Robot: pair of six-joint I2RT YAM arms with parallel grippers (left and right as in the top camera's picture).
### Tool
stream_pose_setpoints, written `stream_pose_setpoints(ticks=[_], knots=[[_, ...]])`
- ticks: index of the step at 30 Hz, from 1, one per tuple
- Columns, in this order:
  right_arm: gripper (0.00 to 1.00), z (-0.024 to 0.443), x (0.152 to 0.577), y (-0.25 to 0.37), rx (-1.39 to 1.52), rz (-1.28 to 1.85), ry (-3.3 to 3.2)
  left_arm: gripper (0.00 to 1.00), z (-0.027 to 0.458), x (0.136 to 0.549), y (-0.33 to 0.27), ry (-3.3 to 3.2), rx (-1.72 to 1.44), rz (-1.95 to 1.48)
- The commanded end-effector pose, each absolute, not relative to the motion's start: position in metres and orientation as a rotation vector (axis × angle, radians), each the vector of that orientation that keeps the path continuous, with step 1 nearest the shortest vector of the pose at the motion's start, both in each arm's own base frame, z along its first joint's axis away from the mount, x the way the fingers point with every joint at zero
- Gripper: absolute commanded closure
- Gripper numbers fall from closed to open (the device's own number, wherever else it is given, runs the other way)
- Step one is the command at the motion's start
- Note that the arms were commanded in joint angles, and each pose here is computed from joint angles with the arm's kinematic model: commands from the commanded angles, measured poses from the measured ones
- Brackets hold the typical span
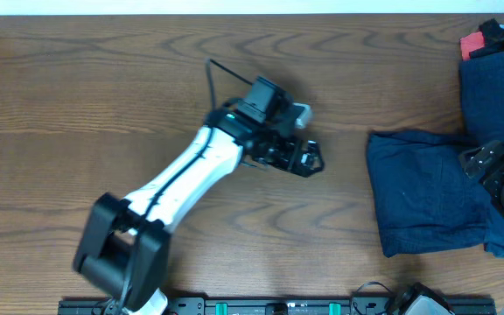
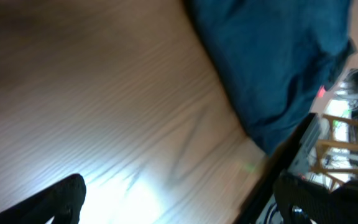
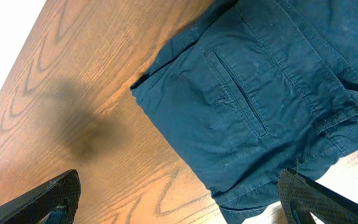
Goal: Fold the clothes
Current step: 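Reach the left gripper right and grasp the jeans' left edge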
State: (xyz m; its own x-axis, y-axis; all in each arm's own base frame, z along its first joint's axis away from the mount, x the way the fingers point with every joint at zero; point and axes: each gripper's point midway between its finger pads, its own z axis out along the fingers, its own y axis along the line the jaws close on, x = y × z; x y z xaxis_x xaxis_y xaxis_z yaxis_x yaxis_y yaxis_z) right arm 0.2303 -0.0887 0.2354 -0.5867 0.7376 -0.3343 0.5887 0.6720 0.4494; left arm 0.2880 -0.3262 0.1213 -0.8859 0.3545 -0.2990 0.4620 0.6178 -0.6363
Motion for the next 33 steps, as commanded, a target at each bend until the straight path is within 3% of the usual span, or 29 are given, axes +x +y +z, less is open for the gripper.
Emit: stream_pose_setpoints(ticks=[1,18,33], knots=[[0.01,0.242,0.233,-0.087,0.964,0.412,2.384,0.02,0.108,0.277,-0.350,2.702,0.705,-1.324],[0.01,0.241,0.231,-0.085,0.929,0.403,2.406,0.02,0.067,0.262,-0.440,2.573,0.745,-1.590],[0.01,0.238,0.227,-0.082,0.899,0.402,2.435,0.02,0.032,0.246,-0.476,2.582,0.674,-1.694]])
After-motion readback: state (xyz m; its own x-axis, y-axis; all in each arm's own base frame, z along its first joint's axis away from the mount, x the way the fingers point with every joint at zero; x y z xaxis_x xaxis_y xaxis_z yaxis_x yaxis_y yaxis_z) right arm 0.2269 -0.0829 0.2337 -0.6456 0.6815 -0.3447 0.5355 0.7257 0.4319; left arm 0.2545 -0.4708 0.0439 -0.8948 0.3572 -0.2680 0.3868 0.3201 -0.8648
